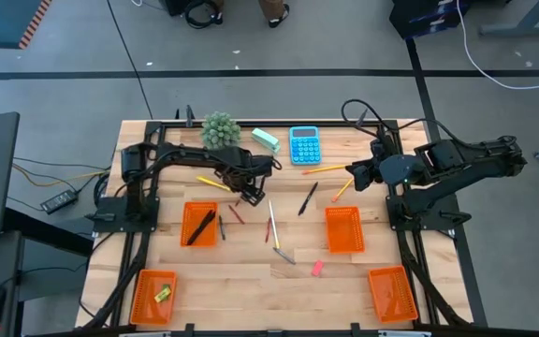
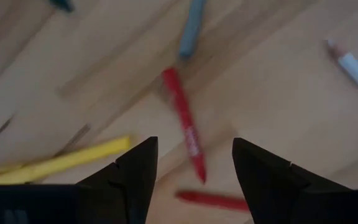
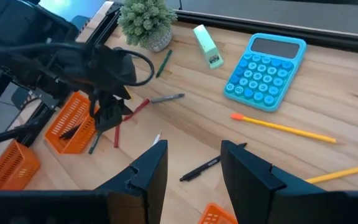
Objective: Sort crayons/erasers/pens/pencils in bins
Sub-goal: Put the top red crayon into the top right orange basket
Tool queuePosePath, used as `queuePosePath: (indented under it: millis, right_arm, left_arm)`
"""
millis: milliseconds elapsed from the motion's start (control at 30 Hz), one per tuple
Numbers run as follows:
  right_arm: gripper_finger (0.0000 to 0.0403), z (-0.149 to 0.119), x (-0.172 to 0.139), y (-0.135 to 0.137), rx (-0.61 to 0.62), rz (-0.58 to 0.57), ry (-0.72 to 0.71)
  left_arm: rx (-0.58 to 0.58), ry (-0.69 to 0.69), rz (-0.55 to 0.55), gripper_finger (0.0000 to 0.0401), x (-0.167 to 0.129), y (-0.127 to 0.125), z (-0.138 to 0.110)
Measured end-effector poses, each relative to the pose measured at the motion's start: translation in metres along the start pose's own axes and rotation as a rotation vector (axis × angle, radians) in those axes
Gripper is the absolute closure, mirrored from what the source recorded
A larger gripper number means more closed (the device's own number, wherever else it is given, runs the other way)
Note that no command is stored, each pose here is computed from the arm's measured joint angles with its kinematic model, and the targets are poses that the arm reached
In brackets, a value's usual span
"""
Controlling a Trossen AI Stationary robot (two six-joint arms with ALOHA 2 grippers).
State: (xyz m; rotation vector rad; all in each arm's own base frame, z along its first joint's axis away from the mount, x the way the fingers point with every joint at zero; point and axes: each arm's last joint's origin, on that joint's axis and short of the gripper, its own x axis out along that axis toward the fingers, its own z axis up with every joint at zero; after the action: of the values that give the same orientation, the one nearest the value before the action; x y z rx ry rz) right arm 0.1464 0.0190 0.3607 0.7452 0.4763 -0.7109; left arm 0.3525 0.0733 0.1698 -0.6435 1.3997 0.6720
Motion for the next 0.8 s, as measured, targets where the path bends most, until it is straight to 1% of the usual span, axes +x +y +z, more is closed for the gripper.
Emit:
queuePosePath:
  millis: [200, 533, 800]
  right_arm:
    - [0.0248, 0.000, 0.000, 0.000, 0.009, 0.006, 0.013]
    - [0.0248, -0.001, 0.000, 0.000, 0.011, 0.017, 0.039]
    - [0.0248, -0.001, 0.000, 0.000, 0.011, 0.020, 0.044]
  left_arm:
    - [-0.016, 0.016, 0.011, 0.0207, 0.006, -0.002, -0.001]
    - [-0.015, -0.010, 0.026, 0.0232, 0.006, -0.003, 0.000]
    - [-0.045, 0.054, 0.039, 0.0255, 0.025, -0.005, 0.000]
